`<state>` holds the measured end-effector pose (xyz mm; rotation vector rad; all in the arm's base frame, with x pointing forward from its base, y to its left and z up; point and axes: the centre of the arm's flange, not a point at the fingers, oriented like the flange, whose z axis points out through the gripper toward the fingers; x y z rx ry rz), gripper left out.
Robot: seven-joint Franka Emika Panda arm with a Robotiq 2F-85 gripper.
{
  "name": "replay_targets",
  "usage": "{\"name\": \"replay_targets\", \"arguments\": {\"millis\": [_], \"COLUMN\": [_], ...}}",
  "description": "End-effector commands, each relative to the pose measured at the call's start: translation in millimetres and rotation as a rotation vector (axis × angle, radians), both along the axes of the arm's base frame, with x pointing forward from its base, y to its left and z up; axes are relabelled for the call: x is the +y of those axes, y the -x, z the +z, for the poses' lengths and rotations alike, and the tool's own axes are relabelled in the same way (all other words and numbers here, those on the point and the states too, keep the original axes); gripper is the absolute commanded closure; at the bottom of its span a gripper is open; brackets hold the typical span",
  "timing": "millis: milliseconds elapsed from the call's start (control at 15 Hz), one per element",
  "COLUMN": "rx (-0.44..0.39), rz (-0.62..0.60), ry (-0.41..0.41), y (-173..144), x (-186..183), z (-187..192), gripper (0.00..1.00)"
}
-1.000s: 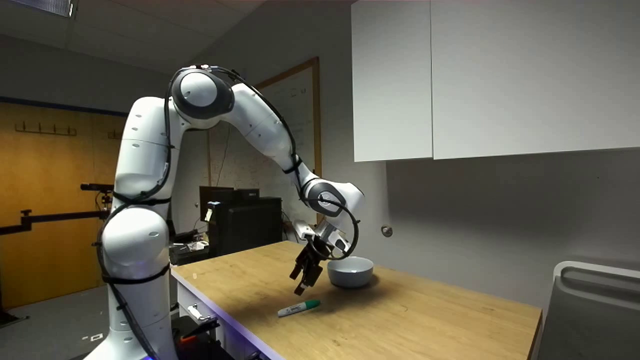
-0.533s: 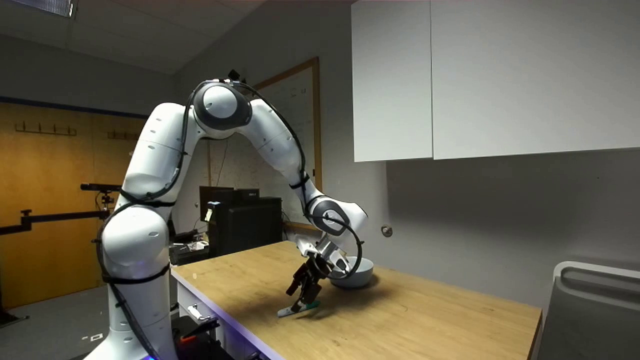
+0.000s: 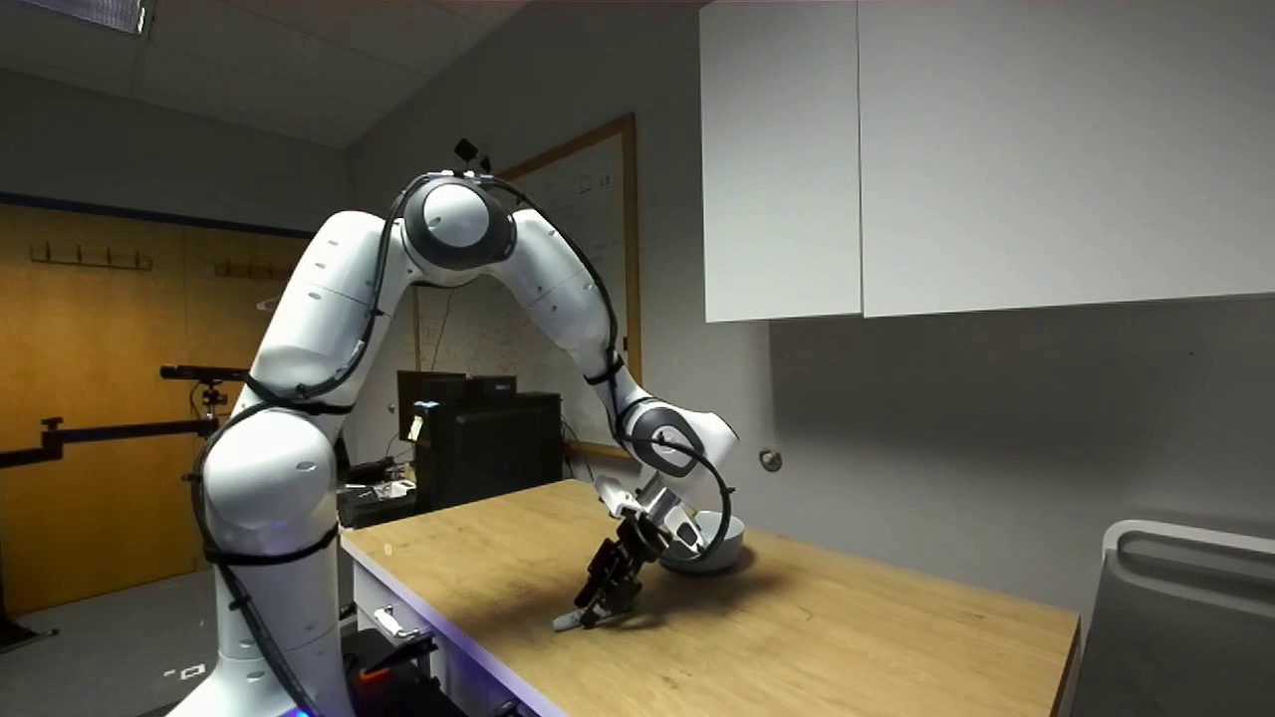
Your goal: Pick the marker and put it in the bowl
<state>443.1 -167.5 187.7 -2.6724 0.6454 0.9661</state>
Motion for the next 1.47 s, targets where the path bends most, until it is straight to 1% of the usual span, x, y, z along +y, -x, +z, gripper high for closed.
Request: {"name": "replay_targets", "arguments": {"millis": [0, 67, 133, 267, 333, 467, 600, 867, 1000, 1133, 1267, 1400], "rx": [0.001, 0.0, -0.004, -0.018, -0.029, -0.066, -0.126, -0.253, -0.316, -0.375, -0.417, -0.438], "rz": [0.011, 0.013, 0.017, 0.027, 0.037, 0.059, 0.068, 0.078, 0.086, 0.096, 0.101, 0.114], "ry": [0.007, 0.007, 0.004, 0.014, 0.013, 0.022, 0.051, 0.171, 0.22, 0.248, 0.245, 0.23], "y": [-12.6, -14.6, -16.5, -20.8, -24.0, -32.0, -40.2, -61.7, -74.9, -96.1, -124.8, -149.5], "x": [-1.9, -1.2, 0.3, 6.2, 10.7, 20.1, 28.9, 44.1, 53.0, 63.0, 72.9, 84.3], "z": [11.4, 14.8, 19.3, 32.0, 41.3, 64.3, 96.7, 178.7, 213.6, 239.2, 252.7, 258.6], "gripper": [0.8, 0.86, 0.89, 0.9, 0.86, 0.86, 0.86, 0.86, 0.86, 0.86, 0.86, 0.86]}}
